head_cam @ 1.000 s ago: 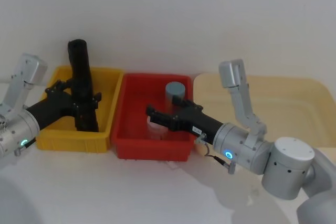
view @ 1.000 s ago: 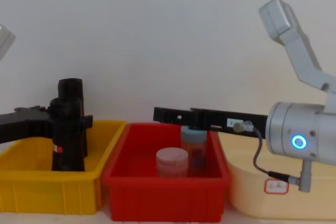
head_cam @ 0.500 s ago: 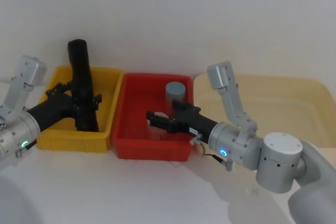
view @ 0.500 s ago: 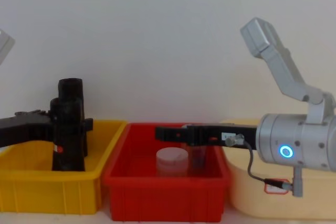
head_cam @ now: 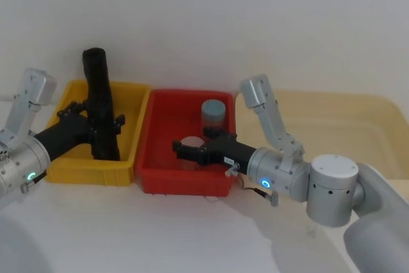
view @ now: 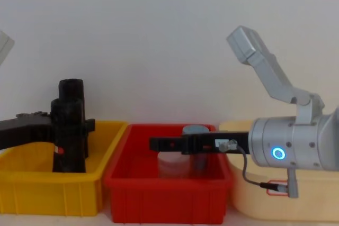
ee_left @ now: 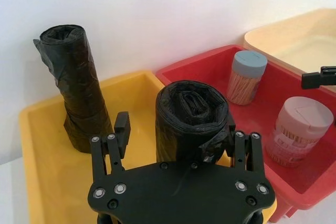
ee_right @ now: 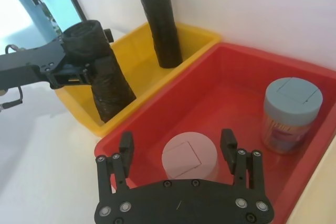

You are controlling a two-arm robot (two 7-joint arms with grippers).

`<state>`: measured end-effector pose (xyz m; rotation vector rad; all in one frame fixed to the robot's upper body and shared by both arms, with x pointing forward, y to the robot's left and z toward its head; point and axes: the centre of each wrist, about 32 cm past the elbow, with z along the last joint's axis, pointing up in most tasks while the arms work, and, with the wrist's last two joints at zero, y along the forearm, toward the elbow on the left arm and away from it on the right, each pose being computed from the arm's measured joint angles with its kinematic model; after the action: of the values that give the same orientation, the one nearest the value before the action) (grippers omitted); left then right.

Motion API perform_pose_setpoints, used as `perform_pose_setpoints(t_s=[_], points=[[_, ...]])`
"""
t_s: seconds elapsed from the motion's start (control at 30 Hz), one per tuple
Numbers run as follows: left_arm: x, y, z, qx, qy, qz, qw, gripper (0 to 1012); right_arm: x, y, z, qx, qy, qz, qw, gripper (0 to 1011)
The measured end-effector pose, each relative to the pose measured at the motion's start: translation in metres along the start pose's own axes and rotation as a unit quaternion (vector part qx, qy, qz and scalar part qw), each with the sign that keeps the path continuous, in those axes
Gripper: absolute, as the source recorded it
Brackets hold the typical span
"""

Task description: Pick up the garbage bag with the one hand and transfer it to the other hand.

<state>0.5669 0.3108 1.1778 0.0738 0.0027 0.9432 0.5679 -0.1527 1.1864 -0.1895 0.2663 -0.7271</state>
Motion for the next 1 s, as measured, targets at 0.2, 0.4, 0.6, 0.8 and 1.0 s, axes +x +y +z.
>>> perform_pose_setpoints(t_s=[0.2,0.4,0.6,0.8,1.0], points=[[-0.0025,-0.0006,-0.0013,-0.001,0.004,0.000,1.0000,1001,-0.001,0.004,0.001,-0.017,-0.004,0.000,0.9999,1002],[-0.0066,-0.0019,-0.0007,-0.003,0.008,-0.001,1.0000,1001,-0.001,0.007,0.002,-0.028,-0.010,-0.004,0.9995,1001],[-0.0116,-0.0032,0.0003,-0.006,0.012,-0.003,0.9999,1001,0.000,0.011,0.002,-0.040,-0.020,-0.010,0.9990,1001],[-0.0158,-0.0039,0.0010,-0.007,0.015,-0.004,0.9999,1001,0.001,0.013,0.000,-0.047,-0.026,-0.013,0.9985,1001],[-0.0188,-0.0041,0.0012,-0.008,0.019,-0.005,0.9998,1001,0.001,0.014,-0.001,-0.051,-0.031,-0.013,0.9982,1001]])
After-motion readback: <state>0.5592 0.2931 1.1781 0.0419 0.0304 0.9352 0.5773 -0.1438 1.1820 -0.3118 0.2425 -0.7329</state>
